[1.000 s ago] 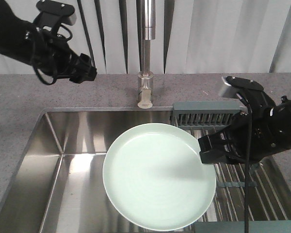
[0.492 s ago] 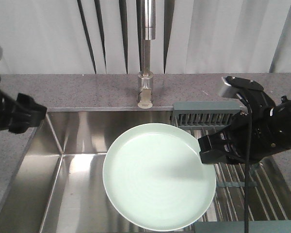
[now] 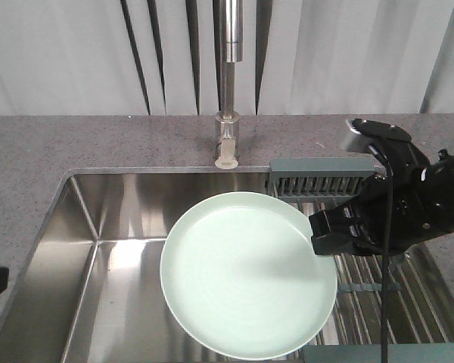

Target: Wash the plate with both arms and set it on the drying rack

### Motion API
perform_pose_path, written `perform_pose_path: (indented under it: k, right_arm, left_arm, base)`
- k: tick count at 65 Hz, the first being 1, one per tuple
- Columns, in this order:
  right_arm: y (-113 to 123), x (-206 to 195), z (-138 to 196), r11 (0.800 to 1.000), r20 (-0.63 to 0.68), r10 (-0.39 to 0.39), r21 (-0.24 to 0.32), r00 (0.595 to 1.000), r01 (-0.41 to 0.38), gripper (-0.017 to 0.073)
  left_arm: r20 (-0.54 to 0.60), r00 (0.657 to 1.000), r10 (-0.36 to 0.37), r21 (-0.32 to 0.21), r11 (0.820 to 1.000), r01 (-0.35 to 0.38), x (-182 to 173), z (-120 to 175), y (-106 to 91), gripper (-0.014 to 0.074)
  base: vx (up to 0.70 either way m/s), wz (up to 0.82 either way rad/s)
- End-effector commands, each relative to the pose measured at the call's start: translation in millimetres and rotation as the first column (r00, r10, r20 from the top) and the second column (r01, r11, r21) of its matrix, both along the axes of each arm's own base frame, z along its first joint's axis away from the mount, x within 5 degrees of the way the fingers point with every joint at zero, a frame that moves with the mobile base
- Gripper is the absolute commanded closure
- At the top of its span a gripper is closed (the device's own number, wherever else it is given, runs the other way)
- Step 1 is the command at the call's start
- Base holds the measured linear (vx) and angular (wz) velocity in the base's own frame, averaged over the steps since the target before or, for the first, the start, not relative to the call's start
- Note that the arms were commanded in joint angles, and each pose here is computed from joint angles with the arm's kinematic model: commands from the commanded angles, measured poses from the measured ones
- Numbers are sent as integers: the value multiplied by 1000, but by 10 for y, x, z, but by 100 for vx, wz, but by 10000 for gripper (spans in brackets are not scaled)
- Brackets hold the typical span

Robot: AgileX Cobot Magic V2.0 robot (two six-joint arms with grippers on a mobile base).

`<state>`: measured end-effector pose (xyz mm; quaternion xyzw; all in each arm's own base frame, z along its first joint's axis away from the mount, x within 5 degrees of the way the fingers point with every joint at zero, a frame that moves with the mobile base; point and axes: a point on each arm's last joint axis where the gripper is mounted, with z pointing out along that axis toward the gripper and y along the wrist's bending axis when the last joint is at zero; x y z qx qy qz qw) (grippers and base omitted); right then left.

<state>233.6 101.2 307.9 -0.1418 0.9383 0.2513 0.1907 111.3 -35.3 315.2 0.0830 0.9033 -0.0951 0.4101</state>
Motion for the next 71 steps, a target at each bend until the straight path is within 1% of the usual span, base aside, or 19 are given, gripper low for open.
perform_pose_path:
  k: [1, 5, 6, 15, 20, 25, 31, 47, 71]
  right_arm:
    - [14, -17, 174, 999, 69, -11, 49, 998, 8, 561]
    - [14, -17, 174, 999, 69, -11, 49, 998, 8, 561]
    - [14, -17, 174, 999, 69, -11, 49, 998, 8, 561]
    - [14, -17, 174, 999, 69, -11, 49, 998, 8, 561]
    - [14, -17, 174, 999, 69, -11, 49, 998, 8, 561]
    - [14, -17, 174, 999, 69, -11, 49, 998, 8, 561]
    - [14, -17, 174, 999, 69, -11, 49, 998, 8, 561]
    - [14, -17, 174, 999, 69, -11, 49, 998, 8, 561]
    - [14, -17, 174, 999, 69, -11, 49, 998, 8, 561]
  left_arm:
    - [80, 997, 6, -21, 1000, -4, -145, 53, 48, 98]
    - [88, 996, 14, -11, 1000, -13, -235, 25, 88, 98]
    - [94, 995, 16, -16, 1000, -14, -267, 25, 97, 98]
    - [110, 992, 67, -16, 998, -65, -441, 1, 193, 98]
    - [132, 986, 97, -8, 995, -97, -508, 12, 247, 98]
    - [160, 981, 109, 11, 994, -112, -535, 26, 281, 98]
    - [168, 980, 111, 22, 993, -116, -537, 29, 292, 98]
    - [193, 975, 107, 12, 994, -112, -525, 50, 285, 98]
    - [192, 975, 107, 12, 994, -112, -525, 50, 284, 98]
  base:
    - [0, 0]
    - [0, 0]
    - [0, 0]
    - [0, 0]
    - [0, 0]
    - [0, 0]
    - [0, 0]
    - [0, 0]
    - [0, 0]
